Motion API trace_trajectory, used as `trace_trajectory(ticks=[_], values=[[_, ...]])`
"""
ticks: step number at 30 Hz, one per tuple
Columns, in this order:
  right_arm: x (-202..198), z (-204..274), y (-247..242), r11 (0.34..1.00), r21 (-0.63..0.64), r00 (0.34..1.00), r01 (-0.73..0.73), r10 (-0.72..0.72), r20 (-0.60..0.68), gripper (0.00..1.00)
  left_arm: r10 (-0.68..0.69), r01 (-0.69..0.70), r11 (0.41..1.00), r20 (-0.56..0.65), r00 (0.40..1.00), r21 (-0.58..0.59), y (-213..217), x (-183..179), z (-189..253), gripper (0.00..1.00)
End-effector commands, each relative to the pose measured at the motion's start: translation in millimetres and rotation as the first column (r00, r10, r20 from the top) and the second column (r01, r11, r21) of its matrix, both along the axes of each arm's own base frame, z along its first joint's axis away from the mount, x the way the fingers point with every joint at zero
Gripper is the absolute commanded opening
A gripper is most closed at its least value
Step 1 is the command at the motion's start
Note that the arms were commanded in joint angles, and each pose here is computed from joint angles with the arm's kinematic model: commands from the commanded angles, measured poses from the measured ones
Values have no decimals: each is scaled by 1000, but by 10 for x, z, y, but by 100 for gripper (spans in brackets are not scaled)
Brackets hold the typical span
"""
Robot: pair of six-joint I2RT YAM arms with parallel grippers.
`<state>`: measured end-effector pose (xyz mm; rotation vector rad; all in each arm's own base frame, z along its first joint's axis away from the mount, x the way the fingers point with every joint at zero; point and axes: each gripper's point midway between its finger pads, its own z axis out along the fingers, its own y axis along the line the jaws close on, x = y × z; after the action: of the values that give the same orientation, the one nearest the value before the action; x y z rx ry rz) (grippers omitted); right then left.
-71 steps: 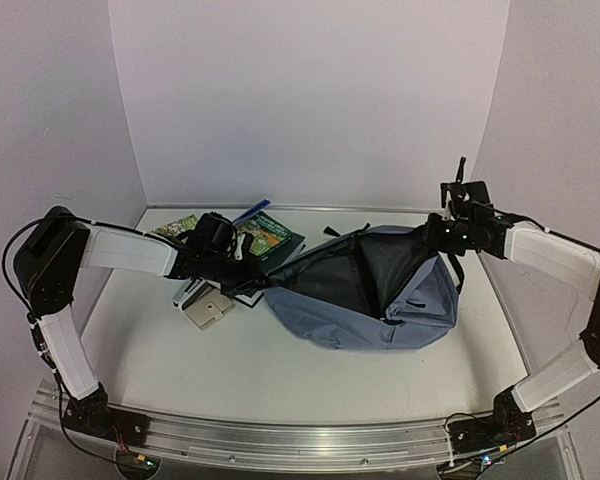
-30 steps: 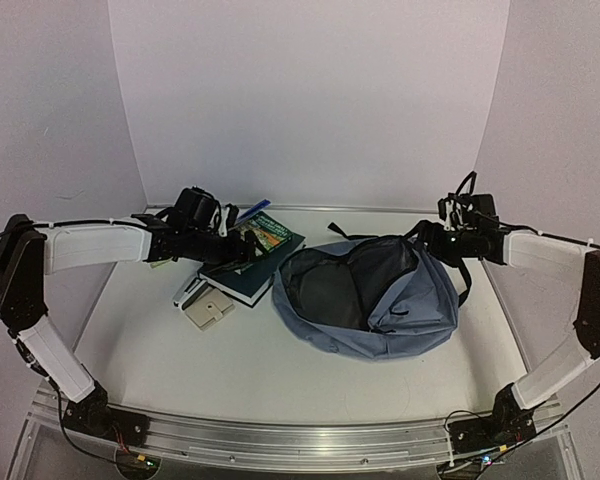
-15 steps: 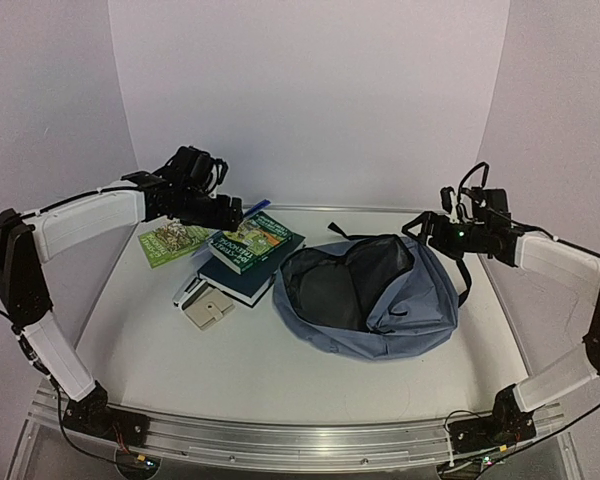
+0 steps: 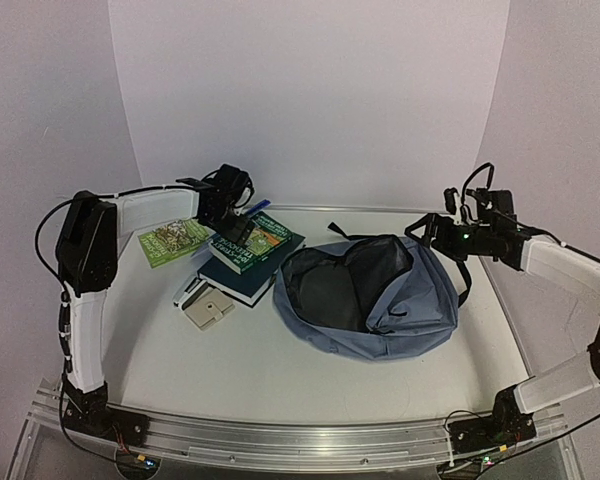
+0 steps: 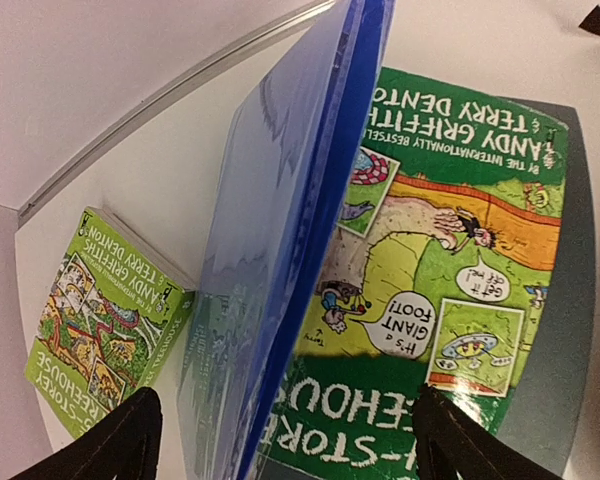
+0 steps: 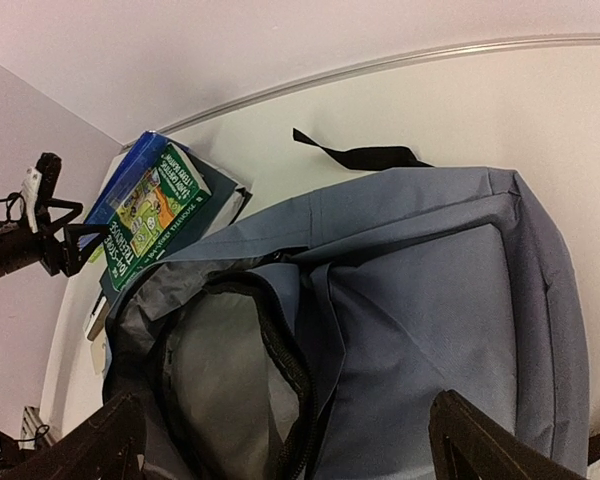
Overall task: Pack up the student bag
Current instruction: Pick up the files from the center of the board.
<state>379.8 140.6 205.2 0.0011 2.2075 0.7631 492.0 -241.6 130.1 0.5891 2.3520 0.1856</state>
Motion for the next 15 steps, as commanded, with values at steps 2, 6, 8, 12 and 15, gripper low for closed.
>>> trace_trajectory(ticks=[2, 6, 8, 12, 15], values=[[-87, 99, -3, 1000, 6, 1000, -11, 11, 27, 95, 17, -21, 997, 56, 998, 79, 93, 221, 105, 79], [-123, 120, -18, 1000, 5, 999, -7, 6, 32, 95, 28, -31, 994, 25, 999, 108, 155, 235, -89, 64], [-132, 112, -23, 1000, 3, 1000, -5, 5, 29, 94, 34, -36, 992, 16, 999, 120, 182, 231, -158, 54], [-132, 114, -28, 1000, 1, 1000, -2, 2, 28, 93, 52, -56, 988, 32, 998, 143, 238, 242, -164, 30], [-127, 134, -26, 1000, 1, 999, -3, 2, 32, 93, 59, -67, 986, 57, 997, 153, 275, 247, -99, 16]])
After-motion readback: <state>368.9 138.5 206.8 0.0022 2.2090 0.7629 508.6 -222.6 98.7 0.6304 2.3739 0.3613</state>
